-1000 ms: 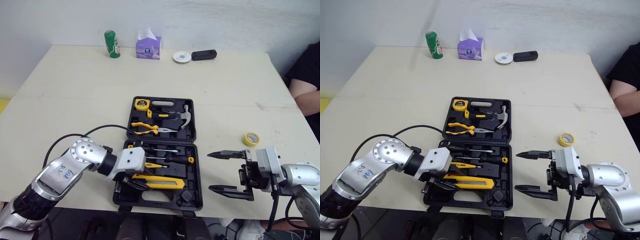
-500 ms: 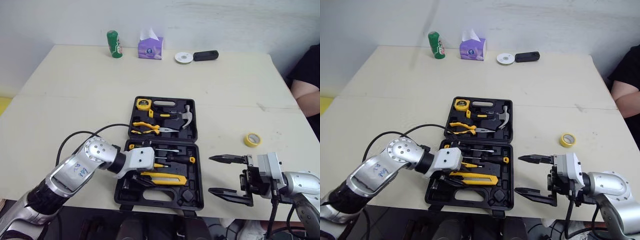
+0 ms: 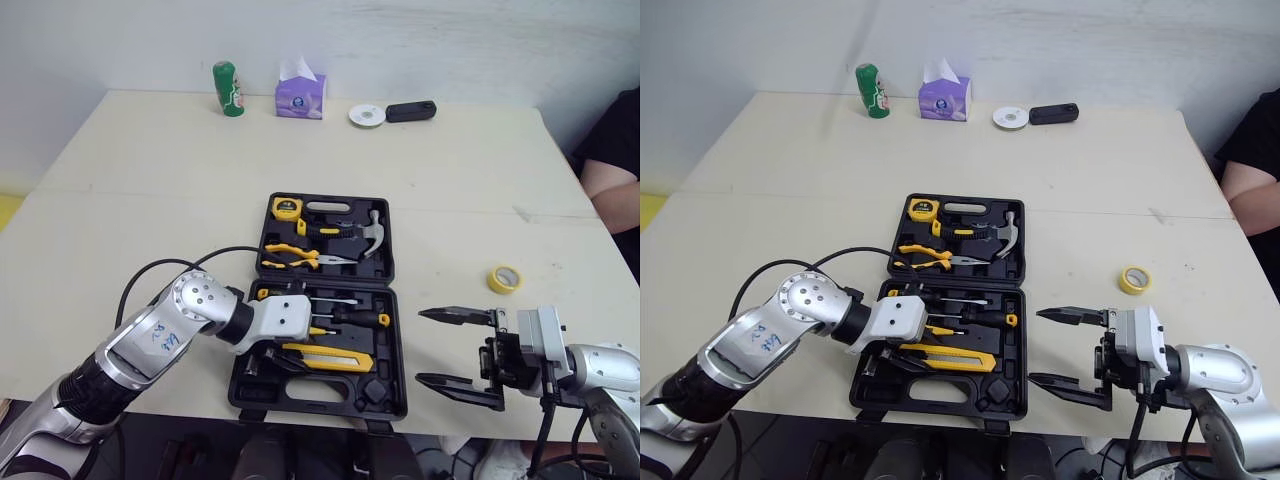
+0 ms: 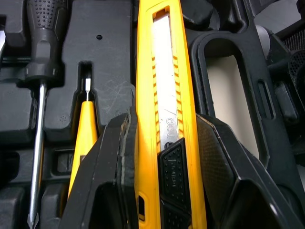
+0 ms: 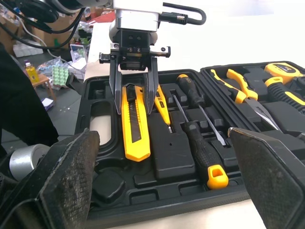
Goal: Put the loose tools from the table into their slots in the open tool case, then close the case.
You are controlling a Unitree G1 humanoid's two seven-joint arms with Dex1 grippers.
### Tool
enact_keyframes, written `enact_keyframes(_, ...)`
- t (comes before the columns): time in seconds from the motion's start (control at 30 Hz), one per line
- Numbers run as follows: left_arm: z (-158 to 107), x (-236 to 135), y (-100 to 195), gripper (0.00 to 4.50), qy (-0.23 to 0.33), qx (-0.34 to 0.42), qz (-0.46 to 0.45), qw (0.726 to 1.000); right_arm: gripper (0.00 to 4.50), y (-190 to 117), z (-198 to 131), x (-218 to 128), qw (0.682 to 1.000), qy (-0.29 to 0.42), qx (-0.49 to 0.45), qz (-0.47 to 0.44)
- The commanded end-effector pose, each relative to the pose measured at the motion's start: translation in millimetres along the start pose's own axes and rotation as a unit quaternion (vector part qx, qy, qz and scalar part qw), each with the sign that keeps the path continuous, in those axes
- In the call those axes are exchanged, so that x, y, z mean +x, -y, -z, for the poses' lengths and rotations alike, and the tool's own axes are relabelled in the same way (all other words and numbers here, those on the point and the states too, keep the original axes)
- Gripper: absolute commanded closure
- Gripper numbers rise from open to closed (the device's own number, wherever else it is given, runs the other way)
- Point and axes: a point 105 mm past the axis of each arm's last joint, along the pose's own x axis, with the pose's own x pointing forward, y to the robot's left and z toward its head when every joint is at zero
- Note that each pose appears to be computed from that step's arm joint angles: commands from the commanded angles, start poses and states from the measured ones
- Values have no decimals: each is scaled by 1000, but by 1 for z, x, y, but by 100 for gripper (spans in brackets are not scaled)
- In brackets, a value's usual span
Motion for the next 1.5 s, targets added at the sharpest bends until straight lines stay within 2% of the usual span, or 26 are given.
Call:
enact_keyframes(0.03, 6, 1, 8, 268, -16, -2, 16, 1000, 0, 0, -5, -1, 1000, 5, -18, 1)
enact_keyframes(0.07, 6, 1, 7, 212, -14, -1, 14, 1000, 0, 1, -5, -1, 1000, 5, -19, 1)
enact_keyframes(0.1, 6, 0, 7, 184, -12, 0, 10, 1000, 0, 1, -5, -1, 1000, 5, -19, 1)
enact_keyframes(0.13, 5, 0, 7, 133, -10, 2, 10, 1000, 0, 1, -5, -1, 1000, 5, -19, 1)
enact_keyframes(0.17, 4, 0, 4, 106, -5, 10, 2, 1000, 0, 2, -4, 0, 1000, 5, -20, 1)
enact_keyframes(0.23, 3, 0, 0, 18, 6, 19, -9, 1000, 0, 3, -4, 0, 1000, 6, -20, 1)
enact_keyframes(0.4, -9, -2, -1, 18, 55, 30, -7, 998, 0, 5, -2, 2, 1000, 7, -22, 0)
enact_keyframes(0.67, -45, -24, -10, 18, 235, 68, -31, 969, 0, 6, 2, 3, 1000, 5, -20, 3)
enact_keyframes(0.77, -44, -26, -7, 18, 261, 74, -29, 962, 0, 7, 3, 2, 1000, 4, -20, 8)
enact_keyframes(0.87, -34, -18, -3, 96, 255, 86, -33, 963, 0, 9, 5, -4, 1000, -2, -23, 21)
enact_keyframes(0.93, -36, -15, -5, 193, 268, 91, -45, 958, 0, 9, 5, -9, 999, -9, -24, 23)
enact_keyframes(1.0, -36, -12, -6, 270, 272, 88, -47, 957, 0, 9, 6, -11, 999, -14, -26, 22)
enact_keyframes(1.03, -32, -9, -6, 311, 264, 88, -49, 959, 0, 9, 4, -12, 999, -15, -31, 26)
enact_keyframes(1.07, -28, -6, -6, 371, 253, 94, -55, 961, 0, 10, 1, -12, 999, -13, -36, 33)
enact_keyframes(1.1, -24, -3, -6, 400, 245, 99, -57, 963, 0, 10, -1, -13, 999, -12, -38, 37)
enact_keyframes(1.13, -21, 0, -5, 447, 240, 100, -54, 964, 0, 10, -3, -13, 998, -13, -41, 38)
enact_keyframes(1.37, -8, 24, -2, 447, 211, 109, -52, 970, 0, 10, -4, -23, 997, -30, -45, 57)
enact_keyframes(1.5, -11, 34, -5, 447, 216, 101, -60, 969, 0, 12, -10, -28, 995, -35, -48, 78)
